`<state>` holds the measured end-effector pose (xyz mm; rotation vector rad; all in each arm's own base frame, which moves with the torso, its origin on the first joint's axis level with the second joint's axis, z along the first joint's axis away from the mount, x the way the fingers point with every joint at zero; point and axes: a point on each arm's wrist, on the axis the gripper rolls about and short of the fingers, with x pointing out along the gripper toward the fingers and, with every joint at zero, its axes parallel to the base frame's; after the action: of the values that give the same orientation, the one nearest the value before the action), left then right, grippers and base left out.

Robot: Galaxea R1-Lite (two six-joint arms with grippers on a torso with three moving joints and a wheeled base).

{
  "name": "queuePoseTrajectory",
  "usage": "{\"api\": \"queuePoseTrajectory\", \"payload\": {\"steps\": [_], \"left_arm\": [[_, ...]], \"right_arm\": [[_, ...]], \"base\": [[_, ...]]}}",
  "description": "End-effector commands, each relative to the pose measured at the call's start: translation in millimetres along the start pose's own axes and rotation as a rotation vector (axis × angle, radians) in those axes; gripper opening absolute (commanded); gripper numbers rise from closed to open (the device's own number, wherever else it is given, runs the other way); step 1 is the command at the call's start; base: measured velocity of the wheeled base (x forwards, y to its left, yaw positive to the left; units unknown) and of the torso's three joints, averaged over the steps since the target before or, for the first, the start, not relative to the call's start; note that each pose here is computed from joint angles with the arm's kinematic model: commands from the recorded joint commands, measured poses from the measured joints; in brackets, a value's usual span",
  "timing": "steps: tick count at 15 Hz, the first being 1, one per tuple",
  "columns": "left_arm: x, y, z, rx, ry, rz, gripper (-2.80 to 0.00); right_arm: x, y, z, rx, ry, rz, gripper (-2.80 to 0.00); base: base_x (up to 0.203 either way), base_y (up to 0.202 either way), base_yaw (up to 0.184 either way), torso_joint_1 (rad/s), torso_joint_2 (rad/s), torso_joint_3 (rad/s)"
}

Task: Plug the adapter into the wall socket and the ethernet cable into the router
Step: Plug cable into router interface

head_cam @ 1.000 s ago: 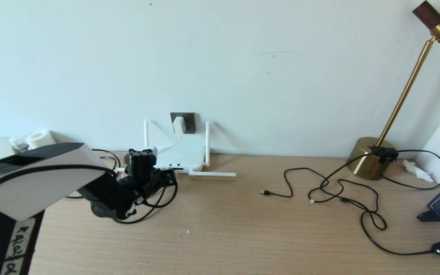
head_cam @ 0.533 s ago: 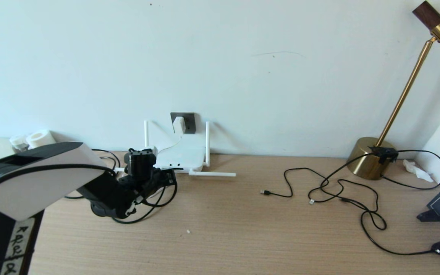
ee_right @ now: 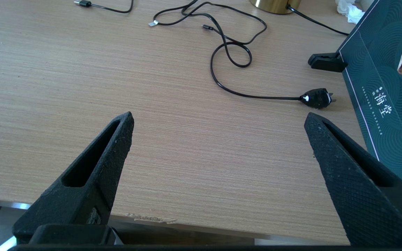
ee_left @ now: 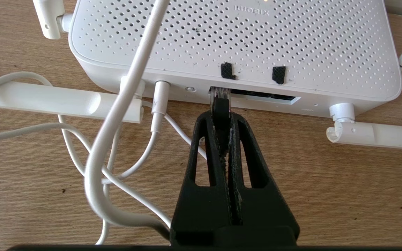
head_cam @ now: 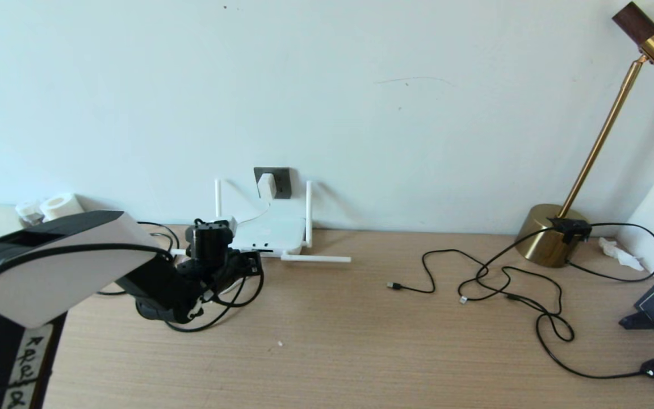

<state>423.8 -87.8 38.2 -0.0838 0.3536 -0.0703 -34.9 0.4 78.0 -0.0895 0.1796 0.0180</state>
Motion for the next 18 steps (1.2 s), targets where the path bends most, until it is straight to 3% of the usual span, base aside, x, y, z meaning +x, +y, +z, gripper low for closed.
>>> {"api": "queuePoseTrajectory", "payload": {"steps": [1, 18], "left_arm": [[1.2, -0.2, 0.6, 0.002, -0.009, 0.000, -2.80], [7.4, -2.0, 4.1, 0.005, -0.001, 0.001, -2.80]], "right_arm": [[0.0, 0.0, -0.1, -0.001, 0.002, 0.001, 0.00], [0.0, 0.0, -0.1, -0.001, 0.002, 0.001, 0.00]], "base": [[0.000, 0.000, 0.000, 0.000, 0.00, 0.000], [0.000, 0.000, 0.000, 0.000, 0.00, 0.000]]}}
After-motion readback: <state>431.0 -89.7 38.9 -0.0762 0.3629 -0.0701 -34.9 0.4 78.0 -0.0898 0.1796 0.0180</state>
